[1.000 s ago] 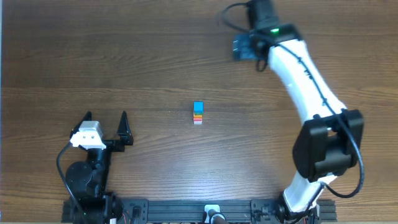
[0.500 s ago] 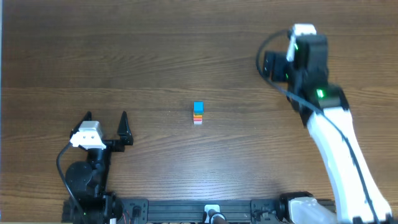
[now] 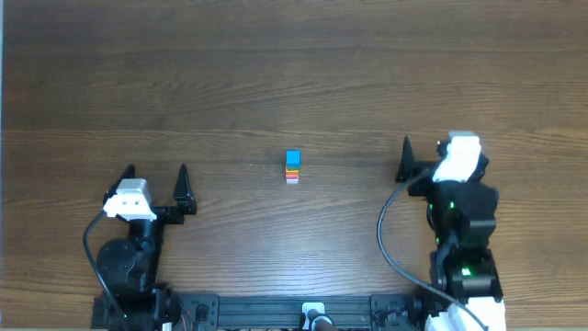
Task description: Stack Cubes
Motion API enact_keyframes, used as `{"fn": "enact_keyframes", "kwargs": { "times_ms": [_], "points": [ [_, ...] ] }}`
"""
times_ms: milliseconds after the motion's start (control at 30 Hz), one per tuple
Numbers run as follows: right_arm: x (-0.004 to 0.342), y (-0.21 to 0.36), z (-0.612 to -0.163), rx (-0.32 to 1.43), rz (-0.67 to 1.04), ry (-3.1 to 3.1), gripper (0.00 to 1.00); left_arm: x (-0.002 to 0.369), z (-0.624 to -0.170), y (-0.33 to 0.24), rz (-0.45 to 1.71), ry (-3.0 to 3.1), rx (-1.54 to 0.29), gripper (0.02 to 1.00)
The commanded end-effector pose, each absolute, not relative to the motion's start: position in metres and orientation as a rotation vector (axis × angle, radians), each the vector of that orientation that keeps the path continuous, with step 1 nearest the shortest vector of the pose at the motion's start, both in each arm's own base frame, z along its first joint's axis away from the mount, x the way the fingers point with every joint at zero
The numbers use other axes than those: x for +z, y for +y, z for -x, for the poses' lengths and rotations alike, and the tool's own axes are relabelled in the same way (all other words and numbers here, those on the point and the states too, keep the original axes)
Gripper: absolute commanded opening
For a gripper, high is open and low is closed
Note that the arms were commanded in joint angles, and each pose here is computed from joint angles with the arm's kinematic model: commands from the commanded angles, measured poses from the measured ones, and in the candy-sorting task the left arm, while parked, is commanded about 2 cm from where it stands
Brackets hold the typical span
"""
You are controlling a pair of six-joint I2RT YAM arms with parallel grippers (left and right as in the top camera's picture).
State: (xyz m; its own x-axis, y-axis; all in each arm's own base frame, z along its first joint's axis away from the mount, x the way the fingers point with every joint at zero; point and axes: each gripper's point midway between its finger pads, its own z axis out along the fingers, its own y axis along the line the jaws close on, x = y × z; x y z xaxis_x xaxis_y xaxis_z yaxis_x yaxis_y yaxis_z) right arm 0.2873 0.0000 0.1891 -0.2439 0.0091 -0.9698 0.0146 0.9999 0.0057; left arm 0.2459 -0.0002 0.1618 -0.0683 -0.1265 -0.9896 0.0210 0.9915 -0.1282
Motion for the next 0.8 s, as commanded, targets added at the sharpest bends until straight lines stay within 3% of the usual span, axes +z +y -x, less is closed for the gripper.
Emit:
{"fn": "enact_keyframes", "kwargs": {
  "times_ms": [33, 400, 800],
  "points": [
    [0.195, 0.001, -0.274, -0.013, 0.017, 1.724, 0.993, 0.159, -0.246, 0.000, 0.067, 1.638, -0.108, 1.000],
    [0.212, 0.013, -0.246, 0.021, 0.091, 1.518, 0.993, 0.159, -0.246, 0.000, 0.066, 1.638, -0.109, 1.000],
    [0.193, 0.013, -0.245, 0.001, 0.110, 1.512, 0.989, 0.159, -0.246, 0.000, 0.067, 1.638, -0.108, 1.000]
  ]
}}
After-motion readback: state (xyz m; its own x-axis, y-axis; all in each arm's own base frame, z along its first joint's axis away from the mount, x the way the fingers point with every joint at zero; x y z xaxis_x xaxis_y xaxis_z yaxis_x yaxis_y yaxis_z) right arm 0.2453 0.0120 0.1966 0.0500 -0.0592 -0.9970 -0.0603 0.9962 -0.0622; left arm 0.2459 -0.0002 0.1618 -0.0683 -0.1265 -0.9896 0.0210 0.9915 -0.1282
